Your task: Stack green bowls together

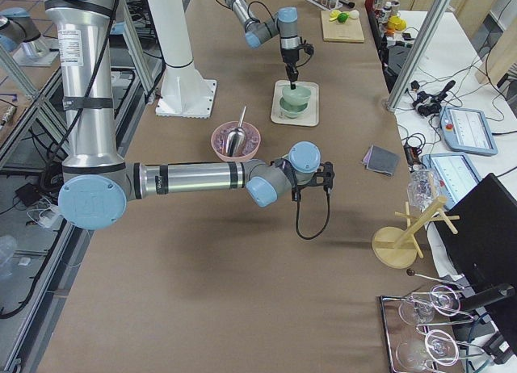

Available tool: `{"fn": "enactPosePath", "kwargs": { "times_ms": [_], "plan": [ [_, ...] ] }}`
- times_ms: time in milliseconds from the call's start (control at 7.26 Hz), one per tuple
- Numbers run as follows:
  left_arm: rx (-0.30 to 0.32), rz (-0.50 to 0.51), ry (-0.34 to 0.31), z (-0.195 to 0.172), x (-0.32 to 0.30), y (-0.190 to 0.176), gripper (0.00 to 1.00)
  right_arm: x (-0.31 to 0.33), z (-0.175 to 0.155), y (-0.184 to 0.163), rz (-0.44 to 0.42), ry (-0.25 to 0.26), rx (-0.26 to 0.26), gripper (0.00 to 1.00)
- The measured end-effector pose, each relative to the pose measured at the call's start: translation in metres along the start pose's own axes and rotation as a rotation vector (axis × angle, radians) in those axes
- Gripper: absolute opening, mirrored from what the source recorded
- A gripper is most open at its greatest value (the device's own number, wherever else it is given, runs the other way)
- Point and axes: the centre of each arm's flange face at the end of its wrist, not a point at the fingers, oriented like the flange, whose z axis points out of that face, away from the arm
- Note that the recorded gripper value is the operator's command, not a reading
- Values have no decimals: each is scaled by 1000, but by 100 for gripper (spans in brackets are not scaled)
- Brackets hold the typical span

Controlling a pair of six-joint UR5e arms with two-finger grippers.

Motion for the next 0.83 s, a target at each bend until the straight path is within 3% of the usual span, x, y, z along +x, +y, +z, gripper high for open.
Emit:
{"fn": "enactPosePath", "kwargs": {
  "times_ms": [826],
  "plan": [
    [24,-1,4,10,5,-5,0,1,0,1,1,-1,-1,0]
  ]
}}
